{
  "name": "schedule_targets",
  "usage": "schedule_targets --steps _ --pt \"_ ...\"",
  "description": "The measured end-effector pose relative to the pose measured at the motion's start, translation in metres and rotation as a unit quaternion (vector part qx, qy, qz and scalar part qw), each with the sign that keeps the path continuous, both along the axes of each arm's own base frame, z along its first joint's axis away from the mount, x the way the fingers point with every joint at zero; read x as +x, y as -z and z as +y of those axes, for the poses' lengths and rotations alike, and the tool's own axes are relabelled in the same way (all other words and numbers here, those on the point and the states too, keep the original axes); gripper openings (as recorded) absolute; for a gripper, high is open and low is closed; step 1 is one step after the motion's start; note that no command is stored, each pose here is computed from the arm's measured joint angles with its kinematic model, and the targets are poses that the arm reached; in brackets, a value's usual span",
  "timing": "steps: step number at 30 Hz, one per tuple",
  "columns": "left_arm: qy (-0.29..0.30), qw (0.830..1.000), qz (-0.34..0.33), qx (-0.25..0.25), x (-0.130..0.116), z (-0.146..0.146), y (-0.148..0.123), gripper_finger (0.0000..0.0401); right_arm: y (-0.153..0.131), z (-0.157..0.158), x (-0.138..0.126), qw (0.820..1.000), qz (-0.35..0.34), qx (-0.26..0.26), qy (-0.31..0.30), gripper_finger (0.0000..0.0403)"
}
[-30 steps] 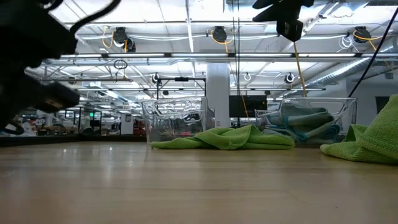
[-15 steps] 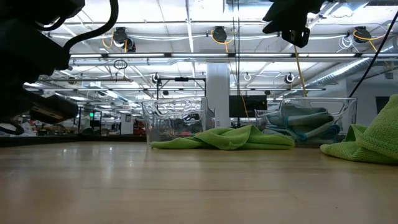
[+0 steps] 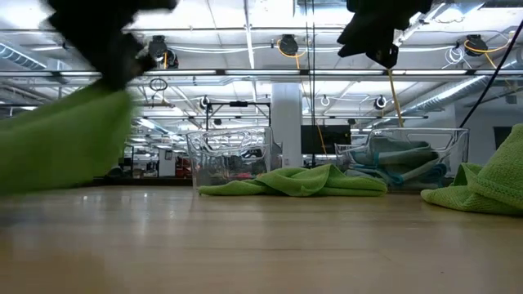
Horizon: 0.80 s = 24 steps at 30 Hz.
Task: Fold microfiber towels
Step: Fold the bottom left green microfiber towel
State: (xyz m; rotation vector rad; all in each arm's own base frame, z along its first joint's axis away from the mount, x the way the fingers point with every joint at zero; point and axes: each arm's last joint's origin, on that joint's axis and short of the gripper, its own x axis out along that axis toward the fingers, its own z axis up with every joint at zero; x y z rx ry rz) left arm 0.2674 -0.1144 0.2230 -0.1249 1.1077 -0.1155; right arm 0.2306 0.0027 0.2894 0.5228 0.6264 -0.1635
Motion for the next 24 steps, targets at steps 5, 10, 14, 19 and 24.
schedule_targets --steps 5,10,14,19,24 --pt "-0.103 0.988 -0.111 0.031 0.016 0.012 -0.057 0.0001 0.000 -0.012 0.000 1.000 -0.001 -0.025 0.009 0.0091" --pt "-0.184 0.958 -0.212 0.066 0.026 0.029 -0.113 0.0001 -0.007 -0.018 0.005 0.998 -0.045 -0.045 0.000 0.0091" --pt "-0.227 0.931 -0.268 0.098 0.031 0.049 -0.150 0.0001 -0.022 -0.017 0.012 0.989 -0.133 -0.063 -0.021 0.0099" --pt "-0.232 0.909 -0.316 0.141 0.032 0.074 -0.190 0.0001 -0.044 -0.017 0.018 0.966 -0.247 -0.073 -0.020 0.0126" --pt "-0.220 0.887 -0.375 0.155 0.034 0.096 -0.219 0.0001 -0.061 -0.017 0.019 0.940 -0.331 -0.079 -0.014 0.0169"
